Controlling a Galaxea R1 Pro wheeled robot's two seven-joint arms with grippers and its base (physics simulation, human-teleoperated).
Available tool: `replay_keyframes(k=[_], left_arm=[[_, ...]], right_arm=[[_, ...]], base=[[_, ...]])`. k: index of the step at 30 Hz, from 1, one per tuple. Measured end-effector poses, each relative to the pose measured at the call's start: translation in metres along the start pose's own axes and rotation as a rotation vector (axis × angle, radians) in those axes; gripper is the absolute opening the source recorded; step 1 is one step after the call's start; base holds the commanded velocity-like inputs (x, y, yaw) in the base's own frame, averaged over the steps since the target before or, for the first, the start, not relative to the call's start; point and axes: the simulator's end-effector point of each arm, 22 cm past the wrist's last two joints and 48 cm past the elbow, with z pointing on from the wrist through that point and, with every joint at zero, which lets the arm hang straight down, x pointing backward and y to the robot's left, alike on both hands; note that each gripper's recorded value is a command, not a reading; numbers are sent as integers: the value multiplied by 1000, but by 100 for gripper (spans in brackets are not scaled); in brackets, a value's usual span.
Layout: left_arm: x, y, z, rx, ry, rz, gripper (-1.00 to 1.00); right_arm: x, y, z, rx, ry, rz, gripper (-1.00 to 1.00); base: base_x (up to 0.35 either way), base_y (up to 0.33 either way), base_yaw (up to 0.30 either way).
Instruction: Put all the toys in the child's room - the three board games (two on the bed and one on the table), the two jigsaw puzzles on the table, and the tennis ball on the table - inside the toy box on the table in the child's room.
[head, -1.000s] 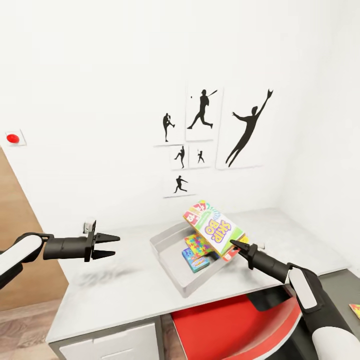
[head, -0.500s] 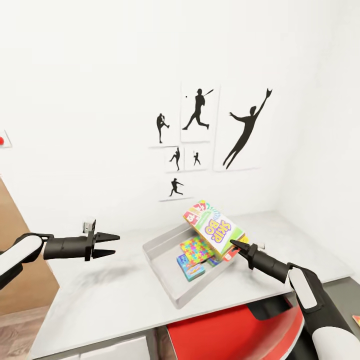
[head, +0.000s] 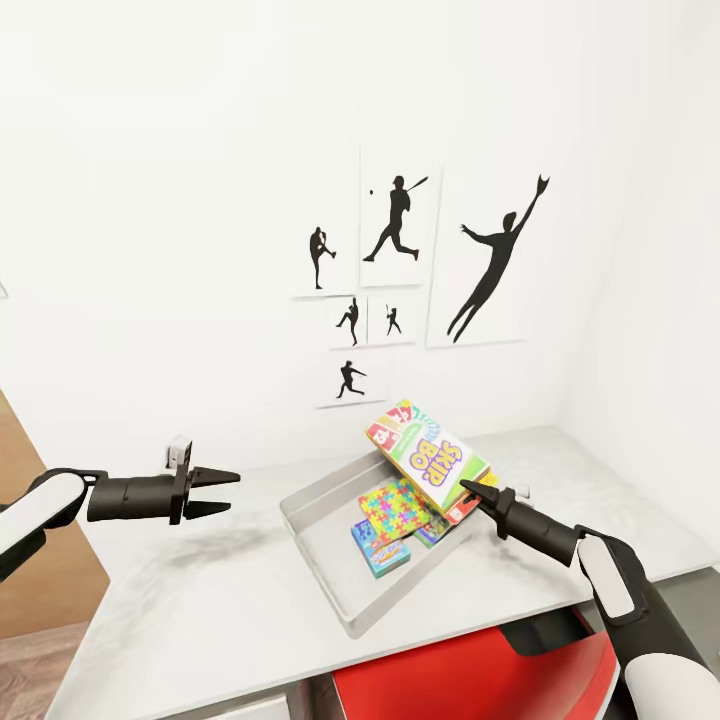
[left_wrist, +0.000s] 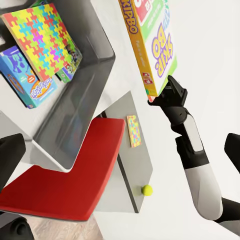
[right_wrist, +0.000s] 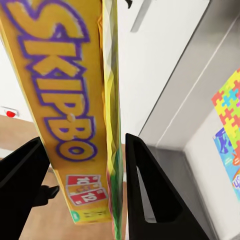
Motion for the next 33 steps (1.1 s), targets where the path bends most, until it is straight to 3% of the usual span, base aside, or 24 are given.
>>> replay_keyframes(k=[13, 15, 18, 22, 27, 33], left_arm=[[0, 0, 0, -1, 0, 1, 100], [0, 1, 0, -3, 0, 1, 100], [0, 1, -1, -3, 0, 1, 100], [0, 1, -1, -4, 0, 2, 100], [0, 2, -1, -7, 0, 3, 100], [0, 2, -1, -9, 0, 3, 100]], right_arm=[[7, -7, 3, 37, 35, 12, -100], [-1, -8, 6, 96, 71, 2, -100], [-26, 4, 13, 133, 70, -38, -100], [-58, 14, 25, 165, 73, -55, -100], [-71, -4, 29, 309, 195, -97, -100], [-74, -6, 26, 378, 264, -159, -100]], base=[[0, 0, 0], [0, 0, 0], [0, 0, 0], [0, 0, 0], [0, 0, 0], [0, 0, 0]])
